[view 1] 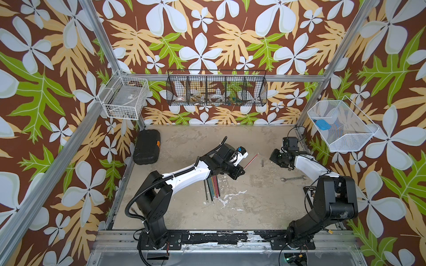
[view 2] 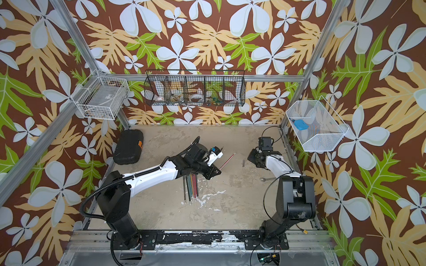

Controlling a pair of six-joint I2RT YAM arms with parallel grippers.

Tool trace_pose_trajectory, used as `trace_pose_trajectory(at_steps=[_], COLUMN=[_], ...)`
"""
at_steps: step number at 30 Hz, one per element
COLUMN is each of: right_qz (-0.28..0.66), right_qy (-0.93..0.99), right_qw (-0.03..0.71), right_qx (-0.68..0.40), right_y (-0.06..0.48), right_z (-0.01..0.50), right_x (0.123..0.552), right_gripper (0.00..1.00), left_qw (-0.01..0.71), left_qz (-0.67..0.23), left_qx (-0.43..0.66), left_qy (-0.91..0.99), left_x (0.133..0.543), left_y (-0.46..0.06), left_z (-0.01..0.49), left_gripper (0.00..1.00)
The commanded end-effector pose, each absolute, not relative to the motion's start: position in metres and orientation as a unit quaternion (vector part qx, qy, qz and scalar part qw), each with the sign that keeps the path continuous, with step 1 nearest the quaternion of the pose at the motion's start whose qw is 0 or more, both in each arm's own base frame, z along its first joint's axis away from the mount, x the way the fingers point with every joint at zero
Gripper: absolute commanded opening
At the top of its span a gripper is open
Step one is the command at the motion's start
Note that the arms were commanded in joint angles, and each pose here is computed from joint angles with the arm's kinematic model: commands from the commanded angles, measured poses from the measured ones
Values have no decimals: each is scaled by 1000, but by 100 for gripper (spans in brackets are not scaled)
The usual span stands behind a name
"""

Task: Remove the protective cover of the pencils
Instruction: Place the protective sleeve at the center of the board.

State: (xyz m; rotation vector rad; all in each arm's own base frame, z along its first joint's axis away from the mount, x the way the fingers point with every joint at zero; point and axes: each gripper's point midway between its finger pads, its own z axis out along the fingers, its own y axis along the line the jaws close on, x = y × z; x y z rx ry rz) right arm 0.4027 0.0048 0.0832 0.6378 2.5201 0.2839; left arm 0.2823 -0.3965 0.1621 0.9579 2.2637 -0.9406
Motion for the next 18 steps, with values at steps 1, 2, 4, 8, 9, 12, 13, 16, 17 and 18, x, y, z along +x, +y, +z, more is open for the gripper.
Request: trace_pose_trajectory(at_steps=[1,2,4,8,9,12,13,16,17,18], right_qz=[66,65,78,117,119,133,141,156,158,159], right_qy=[941,943,946,947,947,947,947,948,949,949], right_qw=[261,259,255,257,258,261,259,248,245,243], right_qx=[204,200,183,154,152,135,129,120,119,119], right_y=[-3,-3,3,18,18,24,27,33,34,34], right_z=[71,67,60,55,54,53,53,48,46,44], right_x=[402,402,405,412,414,421,424,426,426,425], right_gripper=[0,0,1,10,10,9,9,9,9,9], left_qw=[260,261,263,263,262,260,261,260,260,261], left_qz=[-342,-342,-343,-346,-347,-348,-349,-348,-347,-347], left_qx=[357,357,357,357,358,358,358,358,358,358], left_qy=[829,829,828,827,826,826,826,826,827,827], left_x=[283,283,283,282,281,280,281,280,281,281], left_y=[-395,-394,-394,-394,-395,-395,-395,-395,-395,-394], left_z=[169,170,173,175,175,174,174,174,174,174], left_gripper=[0,0,0,0,0,0,0,0,0,0])
